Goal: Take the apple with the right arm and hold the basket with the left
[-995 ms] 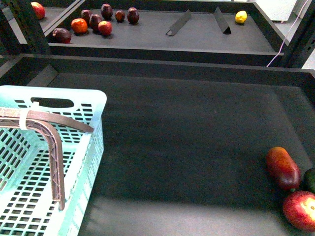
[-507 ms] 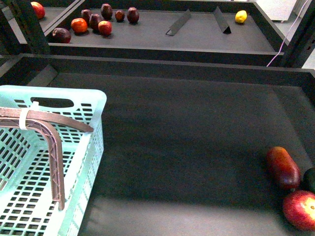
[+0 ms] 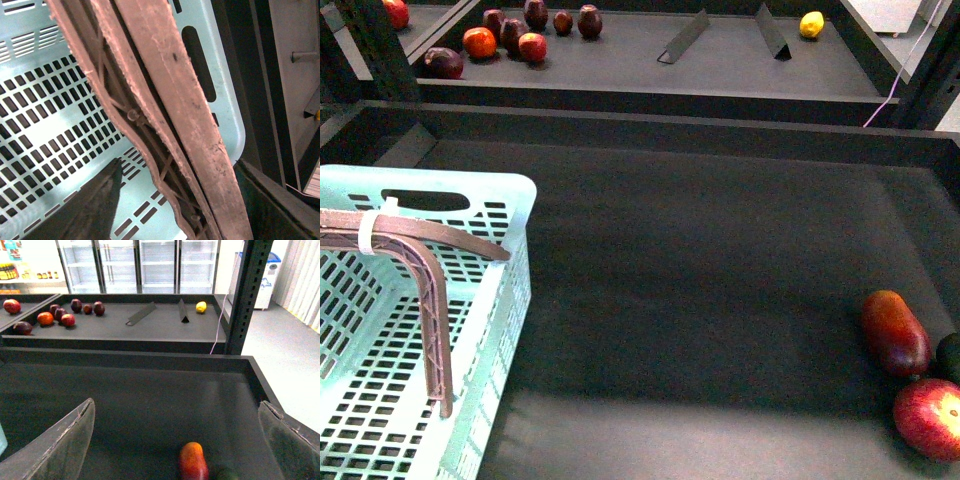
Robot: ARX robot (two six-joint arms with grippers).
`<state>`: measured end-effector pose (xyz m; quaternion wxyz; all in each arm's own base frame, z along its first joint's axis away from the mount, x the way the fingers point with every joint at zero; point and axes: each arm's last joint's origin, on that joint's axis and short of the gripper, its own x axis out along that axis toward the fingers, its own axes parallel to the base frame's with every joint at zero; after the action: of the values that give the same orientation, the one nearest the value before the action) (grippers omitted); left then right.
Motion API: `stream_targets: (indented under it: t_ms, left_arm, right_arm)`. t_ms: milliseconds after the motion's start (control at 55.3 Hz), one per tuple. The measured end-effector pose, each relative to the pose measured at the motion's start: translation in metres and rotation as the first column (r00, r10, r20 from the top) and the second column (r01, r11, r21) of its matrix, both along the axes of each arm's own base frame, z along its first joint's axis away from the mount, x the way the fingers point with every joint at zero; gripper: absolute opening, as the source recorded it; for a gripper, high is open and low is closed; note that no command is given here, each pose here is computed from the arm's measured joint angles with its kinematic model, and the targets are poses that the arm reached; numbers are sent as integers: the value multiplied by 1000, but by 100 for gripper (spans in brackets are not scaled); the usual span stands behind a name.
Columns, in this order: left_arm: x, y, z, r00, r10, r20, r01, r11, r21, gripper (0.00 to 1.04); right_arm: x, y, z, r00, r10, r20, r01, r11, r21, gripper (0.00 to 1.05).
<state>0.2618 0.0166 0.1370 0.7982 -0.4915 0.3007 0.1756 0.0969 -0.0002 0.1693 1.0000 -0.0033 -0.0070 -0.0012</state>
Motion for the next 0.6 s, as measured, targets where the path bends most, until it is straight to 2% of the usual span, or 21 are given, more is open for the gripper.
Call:
stream_targets:
  t_ms: [199,253,597]
  left_arm:
    - [7,-3,5,1000,-2,15,2,1000,-1,34]
    - [7,-3,5,1000,18,11,-17,1000,-25,29]
    - [8,-7,8,999,38,10,-37,998,-53,25]
  right_arm:
    - [0,0,0,1000,0,0,0,1000,0,96]
    - [0,0,0,1000,0,0,0,1000,0,96]
    - [0,0,0,1000,0,0,0,1000,0,96]
